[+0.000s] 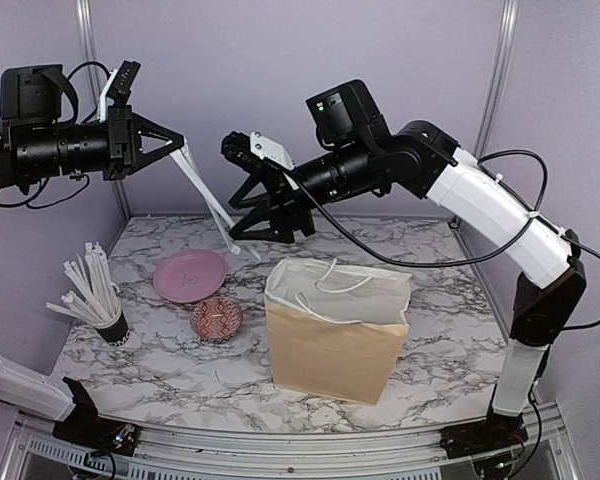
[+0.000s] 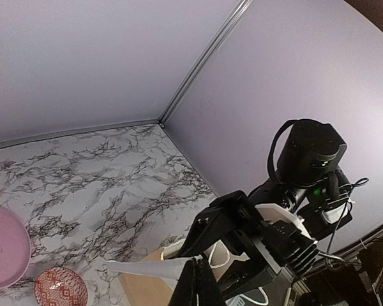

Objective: Pack the takeout coffee

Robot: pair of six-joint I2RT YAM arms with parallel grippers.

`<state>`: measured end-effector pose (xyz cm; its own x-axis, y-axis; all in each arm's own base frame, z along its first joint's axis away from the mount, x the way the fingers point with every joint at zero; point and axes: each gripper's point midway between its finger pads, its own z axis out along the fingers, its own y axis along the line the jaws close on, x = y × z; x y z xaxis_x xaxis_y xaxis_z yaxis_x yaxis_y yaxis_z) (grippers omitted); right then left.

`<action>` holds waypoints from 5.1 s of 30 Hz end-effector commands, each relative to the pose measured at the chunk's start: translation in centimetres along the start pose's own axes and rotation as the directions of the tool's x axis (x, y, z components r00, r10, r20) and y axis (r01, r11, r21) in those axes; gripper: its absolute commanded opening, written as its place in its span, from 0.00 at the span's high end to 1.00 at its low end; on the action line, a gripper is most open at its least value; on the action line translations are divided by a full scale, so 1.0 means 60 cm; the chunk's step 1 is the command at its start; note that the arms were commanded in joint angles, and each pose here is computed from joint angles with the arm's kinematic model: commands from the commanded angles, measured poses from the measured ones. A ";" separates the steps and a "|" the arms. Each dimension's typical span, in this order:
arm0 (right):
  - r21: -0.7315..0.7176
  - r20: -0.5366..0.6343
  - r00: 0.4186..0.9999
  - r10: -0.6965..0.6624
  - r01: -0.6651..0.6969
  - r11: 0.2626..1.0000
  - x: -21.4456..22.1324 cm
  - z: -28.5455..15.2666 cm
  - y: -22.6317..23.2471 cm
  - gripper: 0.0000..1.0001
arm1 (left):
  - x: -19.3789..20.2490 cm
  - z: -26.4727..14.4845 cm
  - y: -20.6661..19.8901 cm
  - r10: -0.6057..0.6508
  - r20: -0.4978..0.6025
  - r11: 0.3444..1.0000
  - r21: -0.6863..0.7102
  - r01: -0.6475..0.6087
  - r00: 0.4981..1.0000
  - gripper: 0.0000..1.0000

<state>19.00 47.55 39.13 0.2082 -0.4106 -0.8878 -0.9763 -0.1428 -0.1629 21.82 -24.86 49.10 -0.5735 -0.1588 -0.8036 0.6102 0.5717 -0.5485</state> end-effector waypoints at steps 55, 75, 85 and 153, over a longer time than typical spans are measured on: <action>0.143 -0.140 0.990 -0.009 0.029 0.989 0.066 0.023 -0.045 1.00 | -0.089 -0.143 0.002 0.038 0.344 0.993 -0.117 0.002 0.938 1.00; -0.024 -0.176 0.984 -0.028 0.024 0.999 0.103 0.102 -0.009 1.00 | 0.129 -0.063 0.182 -0.173 0.152 0.916 -0.337 0.216 0.973 0.79; 0.008 -0.139 0.988 -0.070 0.071 0.997 0.063 0.068 -0.009 1.00 | 0.105 -0.092 0.172 -0.127 0.187 0.918 -0.350 0.186 0.974 0.55; 0.116 -0.089 0.995 0.039 -0.028 0.993 0.130 -0.256 0.085 0.37 | 0.602 0.163 0.392 -0.209 -0.701 0.726 -0.578 -0.372 0.681 0.80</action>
<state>15.97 29.97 37.09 0.1649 -0.5048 -0.8474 -0.9860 -0.0618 -0.1550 20.30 -24.56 5.61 -0.9125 0.3135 -0.2627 0.3219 0.9467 0.0118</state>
